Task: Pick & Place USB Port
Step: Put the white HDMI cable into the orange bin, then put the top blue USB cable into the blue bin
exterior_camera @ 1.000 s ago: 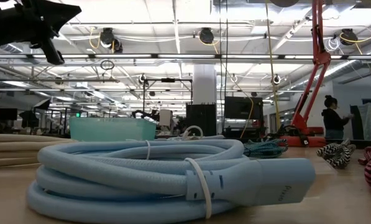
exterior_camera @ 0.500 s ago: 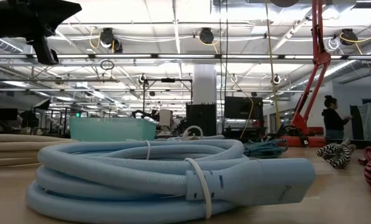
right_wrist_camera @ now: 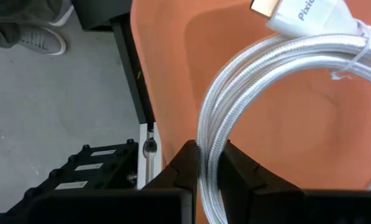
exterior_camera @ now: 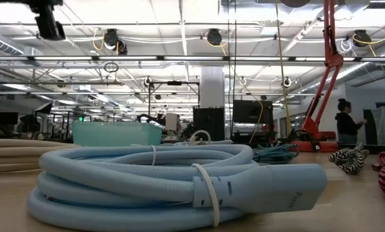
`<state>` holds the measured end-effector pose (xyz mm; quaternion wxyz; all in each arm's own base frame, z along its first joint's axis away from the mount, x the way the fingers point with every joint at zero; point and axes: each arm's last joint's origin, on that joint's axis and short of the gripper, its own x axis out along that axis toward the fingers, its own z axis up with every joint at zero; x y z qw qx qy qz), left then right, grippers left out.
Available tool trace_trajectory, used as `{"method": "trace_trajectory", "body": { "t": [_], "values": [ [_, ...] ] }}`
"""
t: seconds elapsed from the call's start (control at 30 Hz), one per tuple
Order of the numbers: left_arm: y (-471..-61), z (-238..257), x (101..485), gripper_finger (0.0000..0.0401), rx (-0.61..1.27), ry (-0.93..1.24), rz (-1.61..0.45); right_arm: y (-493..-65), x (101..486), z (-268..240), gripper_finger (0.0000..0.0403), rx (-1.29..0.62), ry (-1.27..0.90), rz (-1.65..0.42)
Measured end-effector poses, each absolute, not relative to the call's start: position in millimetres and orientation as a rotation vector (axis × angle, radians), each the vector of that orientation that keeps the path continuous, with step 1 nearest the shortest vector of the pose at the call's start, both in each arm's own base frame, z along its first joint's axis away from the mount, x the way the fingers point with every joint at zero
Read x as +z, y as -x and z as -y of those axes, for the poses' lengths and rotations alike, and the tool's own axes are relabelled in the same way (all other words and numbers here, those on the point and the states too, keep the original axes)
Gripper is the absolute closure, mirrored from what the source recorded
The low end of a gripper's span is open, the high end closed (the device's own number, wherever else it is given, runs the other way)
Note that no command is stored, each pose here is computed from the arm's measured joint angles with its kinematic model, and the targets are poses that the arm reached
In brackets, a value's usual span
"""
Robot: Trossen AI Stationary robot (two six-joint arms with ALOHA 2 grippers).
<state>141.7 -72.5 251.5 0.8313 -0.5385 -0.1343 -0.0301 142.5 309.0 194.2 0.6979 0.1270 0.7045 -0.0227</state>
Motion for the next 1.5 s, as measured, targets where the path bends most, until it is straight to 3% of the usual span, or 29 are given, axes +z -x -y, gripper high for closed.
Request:
{"method": "trace_trajectory", "body": {
  "t": [0.13,0.43,0.6,0.87,1.03,1.27,1.5],
  "values": [
    [-145.6,75.2,257.1,0.0396,-0.063,1.123,0.287,-142.5,193.8,-309.2,0.0371,-0.067,-0.3,-1.572],
    [-145.6,75.2,257.1,0.0396,-0.063,1.13,0.287,-141.4,193.7,-308.9,0.025,-0.088,-0.321,-1.597],
    [-145.5,75.2,257.1,0.0396,-0.062,1.13,0.287,-141.0,196.4,-306.2,0.0219,-0.101,-0.319,-1.599],
    [-146.7,68.7,258.4,0.0396,0.029,1.143,0.348,-164.9,229.4,-273.0,0.0226,-0.07,-0.348,-1.551],
    [-147.6,63.6,261.8,0.0396,0.046,1.125,0.394,-184.8,263.6,-240.2,0.0235,-0.08,-0.422,-1.351],
    [-146.0,58.0,269.0,0.0395,0.053,1.072,0.47,-212.8,308.3,-174.0,0.0237,-0.285,-0.446,-0.921],
    [-147.0,51.3,272.8,0.0395,-0.068,1.024,0.463,-246.0,320.2,-107.9,0.0237,-0.457,-0.468,-0.814]
  ]
}}
